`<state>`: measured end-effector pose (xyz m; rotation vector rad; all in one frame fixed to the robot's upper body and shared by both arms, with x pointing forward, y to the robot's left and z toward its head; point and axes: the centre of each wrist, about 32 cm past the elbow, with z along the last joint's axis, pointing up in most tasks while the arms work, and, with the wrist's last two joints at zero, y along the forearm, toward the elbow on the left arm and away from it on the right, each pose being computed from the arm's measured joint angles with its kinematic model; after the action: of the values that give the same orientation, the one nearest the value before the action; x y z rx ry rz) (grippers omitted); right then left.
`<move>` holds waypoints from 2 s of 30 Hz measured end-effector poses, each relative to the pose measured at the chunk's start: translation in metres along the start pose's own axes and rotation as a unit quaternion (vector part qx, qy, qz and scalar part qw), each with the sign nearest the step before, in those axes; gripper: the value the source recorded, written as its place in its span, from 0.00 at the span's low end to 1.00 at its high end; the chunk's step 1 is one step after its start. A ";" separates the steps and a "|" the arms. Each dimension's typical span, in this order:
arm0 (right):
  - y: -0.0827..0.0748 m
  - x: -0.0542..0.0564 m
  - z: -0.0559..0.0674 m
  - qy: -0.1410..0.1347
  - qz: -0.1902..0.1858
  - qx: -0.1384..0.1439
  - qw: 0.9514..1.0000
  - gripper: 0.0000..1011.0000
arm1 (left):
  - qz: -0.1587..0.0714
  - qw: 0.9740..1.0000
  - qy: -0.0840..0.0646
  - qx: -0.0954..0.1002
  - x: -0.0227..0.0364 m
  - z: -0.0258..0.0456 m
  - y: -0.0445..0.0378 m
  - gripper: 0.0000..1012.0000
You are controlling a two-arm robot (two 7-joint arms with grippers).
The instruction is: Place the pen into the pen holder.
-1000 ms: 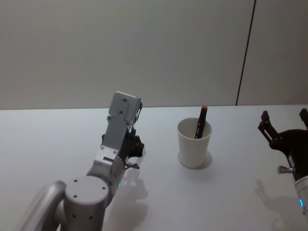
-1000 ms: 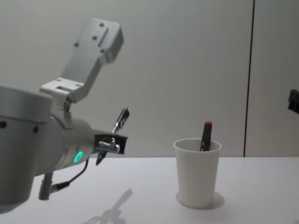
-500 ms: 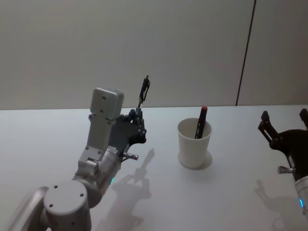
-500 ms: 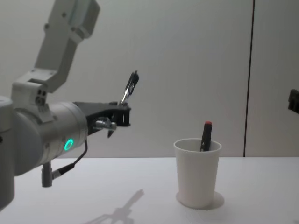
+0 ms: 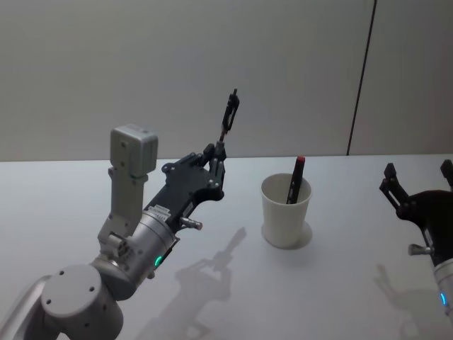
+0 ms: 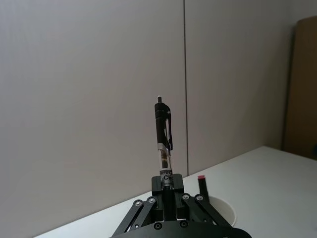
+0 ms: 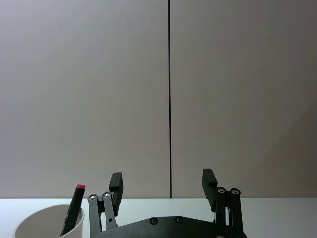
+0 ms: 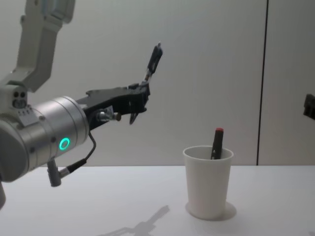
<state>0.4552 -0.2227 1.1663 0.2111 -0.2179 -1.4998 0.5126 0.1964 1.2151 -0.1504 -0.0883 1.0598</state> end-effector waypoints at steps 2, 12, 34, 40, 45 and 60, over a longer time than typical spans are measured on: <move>0.000 0.000 0.000 0.000 0.000 0.000 1.000 0.99 | -0.019 1.000 0.006 -0.011 0.0037 -0.0012 -0.0003 0.14; 0.000 0.000 0.000 0.000 0.000 0.000 1.000 0.99 | -0.091 0.995 0.022 -0.042 0.0188 -0.0060 -0.0032 0.14; 0.000 0.000 0.000 0.000 0.000 0.000 1.000 0.99 | -0.225 0.973 -0.024 -0.050 0.0437 -0.0111 -0.0130 0.13; 0.000 0.000 0.000 0.000 0.000 0.000 1.000 0.99 | -0.239 0.969 -0.032 -0.049 0.0460 -0.0118 -0.0140 0.13; 0.000 0.000 0.000 0.000 0.000 0.000 1.000 0.99 | -0.245 0.968 -0.035 -0.048 0.0470 -0.0121 -0.0145 0.13; 0.001 0.004 0.002 0.011 0.049 0.009 0.999 0.99 | -0.256 0.965 -0.041 -0.047 0.0487 -0.0127 -0.0152 0.13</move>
<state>0.4564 -0.2271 1.1682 0.2286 -0.2219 -1.3988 0.5513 0.2306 1.2052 -0.1595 -0.2390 0.5440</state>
